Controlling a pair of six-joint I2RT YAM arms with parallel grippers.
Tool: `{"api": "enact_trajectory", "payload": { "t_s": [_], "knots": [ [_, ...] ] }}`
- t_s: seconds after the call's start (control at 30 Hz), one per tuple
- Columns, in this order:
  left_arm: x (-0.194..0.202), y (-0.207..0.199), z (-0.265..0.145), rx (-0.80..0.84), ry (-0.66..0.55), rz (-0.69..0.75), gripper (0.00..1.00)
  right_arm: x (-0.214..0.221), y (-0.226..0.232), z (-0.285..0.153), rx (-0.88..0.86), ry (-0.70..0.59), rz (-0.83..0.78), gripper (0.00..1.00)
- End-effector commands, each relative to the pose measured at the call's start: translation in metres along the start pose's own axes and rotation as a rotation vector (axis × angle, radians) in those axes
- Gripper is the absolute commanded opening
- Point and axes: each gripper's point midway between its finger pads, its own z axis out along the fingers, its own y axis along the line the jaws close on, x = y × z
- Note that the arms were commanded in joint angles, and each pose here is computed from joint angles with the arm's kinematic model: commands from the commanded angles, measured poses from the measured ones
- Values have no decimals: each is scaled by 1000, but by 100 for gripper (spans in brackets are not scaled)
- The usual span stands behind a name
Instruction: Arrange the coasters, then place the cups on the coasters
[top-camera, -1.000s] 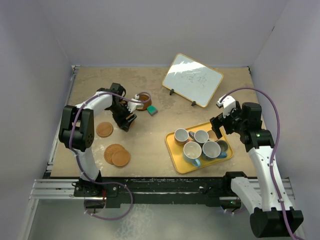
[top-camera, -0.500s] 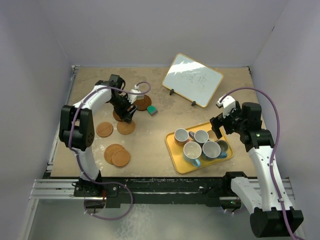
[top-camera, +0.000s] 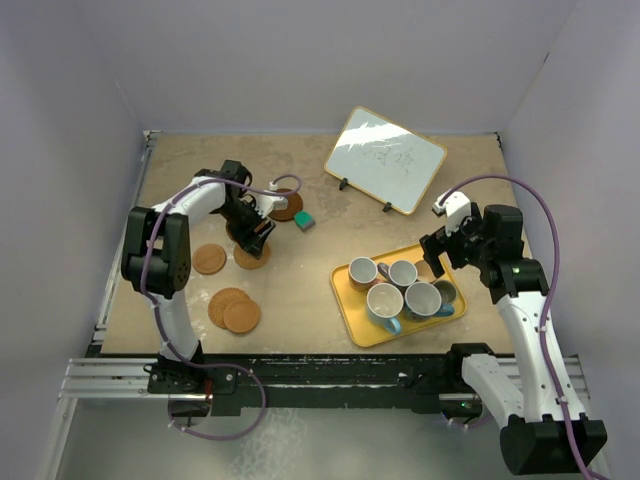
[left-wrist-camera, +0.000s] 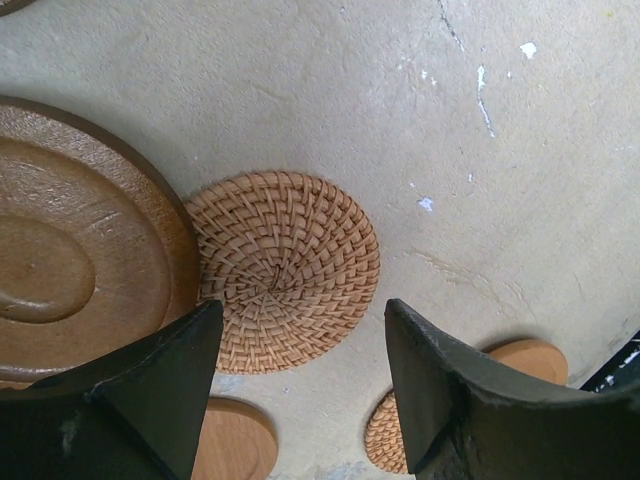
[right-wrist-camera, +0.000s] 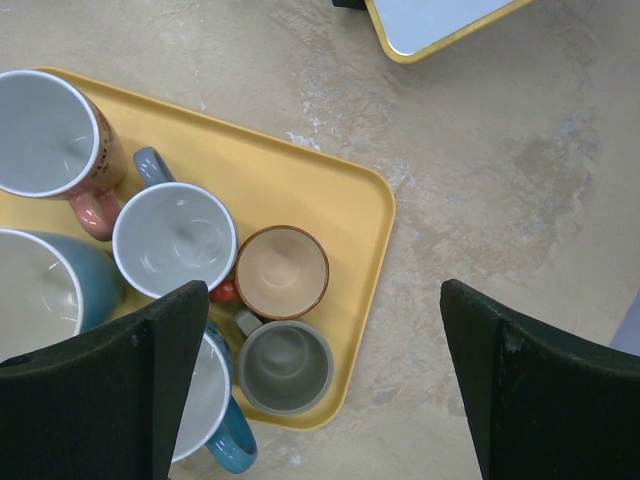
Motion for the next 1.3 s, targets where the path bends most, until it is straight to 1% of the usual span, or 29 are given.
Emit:
{"api": "enact_trajectory", "payload": {
  "t_s": [0.0,0.17,0.33,0.53,0.8,0.9,1.1,1.17,1.27],
  "knots": [
    [-7,9,3,-28,-25,13,64,-1,1,1,-7,-1,-17,100],
    [-11,26,4,-98,-29,10,64,-1,1,1,-9,0,-16,100],
    [-21,46,3,-187,-49,-36,64,0,1,1,-9,2,-15,100],
    [-34,54,-1,-218,-89,-48,64,0,1,1,-7,2,-17,100],
    [-41,69,3,-252,-92,-73,64,1,1,1,-9,4,-18,100],
    [-45,65,2,-235,-110,-73,64,1,1,1,-9,5,-19,100],
    [-52,36,-10,-153,-174,-12,64,1,1,2,-10,7,-19,100],
    [-50,31,-17,-159,-183,12,64,1,1,2,-11,9,-19,100],
    [-40,27,-19,-180,-166,25,64,2,1,3,-12,11,-18,100]
  ]
}}
